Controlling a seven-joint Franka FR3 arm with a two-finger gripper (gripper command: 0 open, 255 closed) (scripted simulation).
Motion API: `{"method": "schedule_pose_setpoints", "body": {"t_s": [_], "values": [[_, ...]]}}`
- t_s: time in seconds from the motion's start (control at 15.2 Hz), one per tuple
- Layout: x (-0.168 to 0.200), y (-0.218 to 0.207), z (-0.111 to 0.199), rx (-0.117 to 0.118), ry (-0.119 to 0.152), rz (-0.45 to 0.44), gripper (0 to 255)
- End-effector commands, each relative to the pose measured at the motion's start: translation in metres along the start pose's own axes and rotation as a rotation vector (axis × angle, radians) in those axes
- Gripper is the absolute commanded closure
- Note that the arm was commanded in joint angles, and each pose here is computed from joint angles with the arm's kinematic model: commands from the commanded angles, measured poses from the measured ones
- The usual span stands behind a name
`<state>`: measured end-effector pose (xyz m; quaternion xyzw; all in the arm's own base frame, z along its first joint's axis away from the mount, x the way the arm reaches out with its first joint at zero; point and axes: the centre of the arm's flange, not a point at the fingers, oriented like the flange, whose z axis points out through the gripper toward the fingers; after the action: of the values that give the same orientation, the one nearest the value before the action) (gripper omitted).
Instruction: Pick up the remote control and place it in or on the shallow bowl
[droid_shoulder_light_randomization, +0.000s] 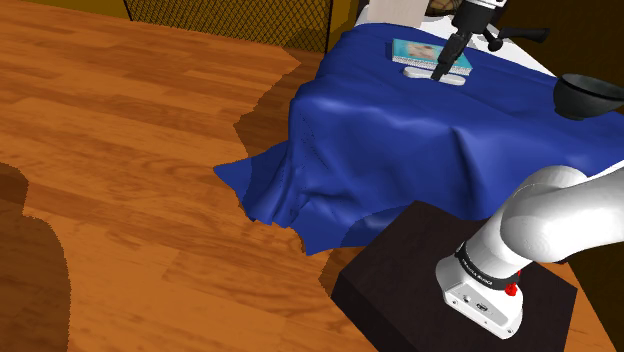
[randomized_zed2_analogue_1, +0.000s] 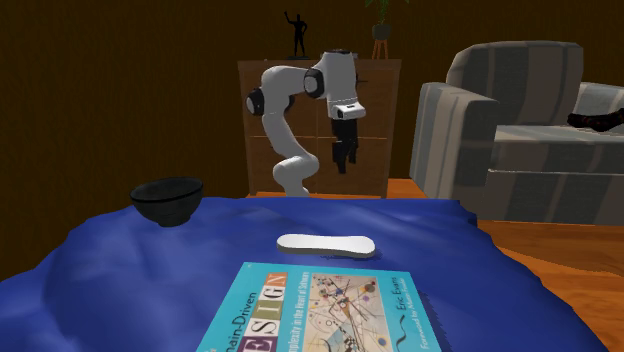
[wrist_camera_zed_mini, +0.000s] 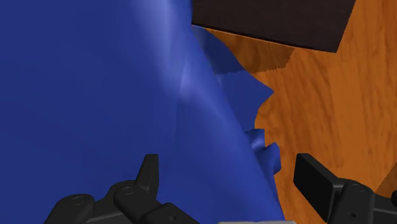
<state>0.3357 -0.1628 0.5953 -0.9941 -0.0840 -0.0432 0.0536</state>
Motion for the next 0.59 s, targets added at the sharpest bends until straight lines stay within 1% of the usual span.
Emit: {"method": "schedule_pose_setpoints", "body": {"t_s": [0.0,0.53], "values": [[0.002,0.026,0.0,-0.006,-0.01,-0.035,0],[0.02,0.126,0.014,-0.026,-0.047,-0.165,0]]}}
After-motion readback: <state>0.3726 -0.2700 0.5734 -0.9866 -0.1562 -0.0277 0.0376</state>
